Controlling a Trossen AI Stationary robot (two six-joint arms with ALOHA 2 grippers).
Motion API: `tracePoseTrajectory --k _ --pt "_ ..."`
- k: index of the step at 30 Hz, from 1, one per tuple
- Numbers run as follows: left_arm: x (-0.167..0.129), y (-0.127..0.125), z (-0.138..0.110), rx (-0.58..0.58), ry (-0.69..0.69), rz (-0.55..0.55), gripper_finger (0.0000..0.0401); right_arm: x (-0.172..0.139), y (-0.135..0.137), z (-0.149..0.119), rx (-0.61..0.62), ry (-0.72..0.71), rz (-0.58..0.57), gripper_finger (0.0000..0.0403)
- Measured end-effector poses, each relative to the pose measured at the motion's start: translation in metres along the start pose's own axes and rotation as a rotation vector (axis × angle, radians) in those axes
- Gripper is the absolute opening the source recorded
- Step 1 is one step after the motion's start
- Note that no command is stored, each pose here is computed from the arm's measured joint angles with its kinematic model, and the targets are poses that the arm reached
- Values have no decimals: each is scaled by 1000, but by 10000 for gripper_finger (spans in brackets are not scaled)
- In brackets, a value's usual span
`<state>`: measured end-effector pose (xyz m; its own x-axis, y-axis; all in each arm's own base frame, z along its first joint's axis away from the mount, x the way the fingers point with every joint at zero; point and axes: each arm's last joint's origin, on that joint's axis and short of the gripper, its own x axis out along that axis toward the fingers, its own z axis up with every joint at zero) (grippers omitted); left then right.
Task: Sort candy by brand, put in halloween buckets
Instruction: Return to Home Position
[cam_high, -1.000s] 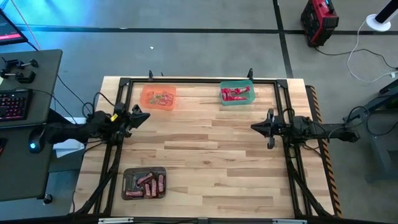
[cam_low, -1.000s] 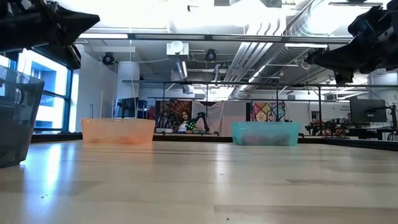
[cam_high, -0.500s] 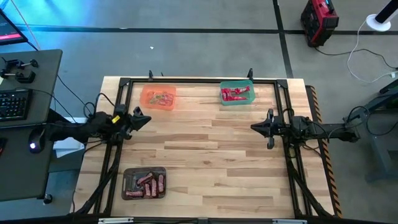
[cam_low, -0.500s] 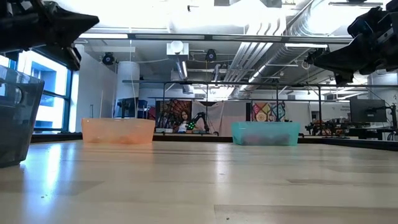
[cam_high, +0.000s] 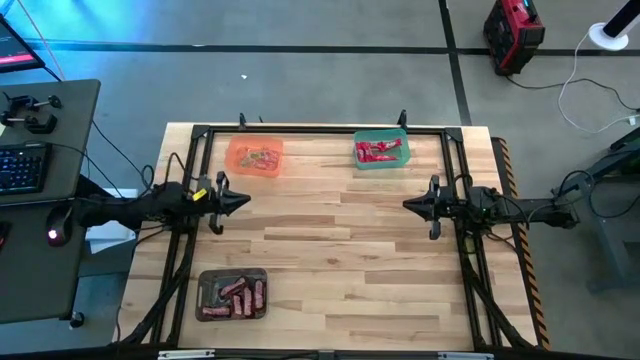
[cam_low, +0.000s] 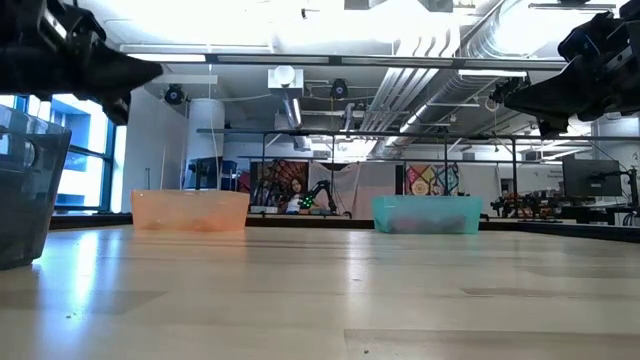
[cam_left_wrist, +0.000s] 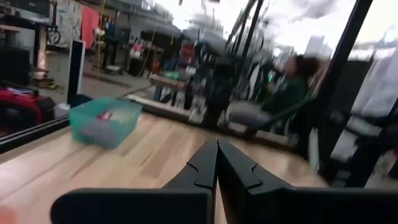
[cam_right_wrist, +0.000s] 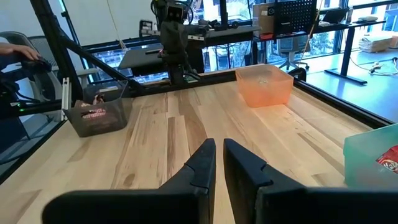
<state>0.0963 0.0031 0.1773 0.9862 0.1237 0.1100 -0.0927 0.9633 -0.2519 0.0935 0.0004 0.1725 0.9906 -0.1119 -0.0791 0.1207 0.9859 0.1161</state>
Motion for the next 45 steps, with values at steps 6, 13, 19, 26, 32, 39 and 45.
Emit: tracePoseTrajectory --k 6,13,19,26,32,39,45 --pt "0 1 -7 56 75 7 1 0 0 0 0 1 0 25" --pt "1 1 -9 65 100 5 1 0 0 0 0 1 0 25" --pt "1 1 -9 65 103 6 1 0 0 0 0 1 0 25" --pt "1 1 -9 65 102 6 1 0 0 0 0 2 0 25" --pt "1 1 -9 65 101 6 1 0 0 0 0 2 0 25" --pt "1 1 -9 65 101 6 1 0 0 0 0 2 0 25" --pt "1 1 -9 65 101 6 1 0 0 0 0 2 0 25"
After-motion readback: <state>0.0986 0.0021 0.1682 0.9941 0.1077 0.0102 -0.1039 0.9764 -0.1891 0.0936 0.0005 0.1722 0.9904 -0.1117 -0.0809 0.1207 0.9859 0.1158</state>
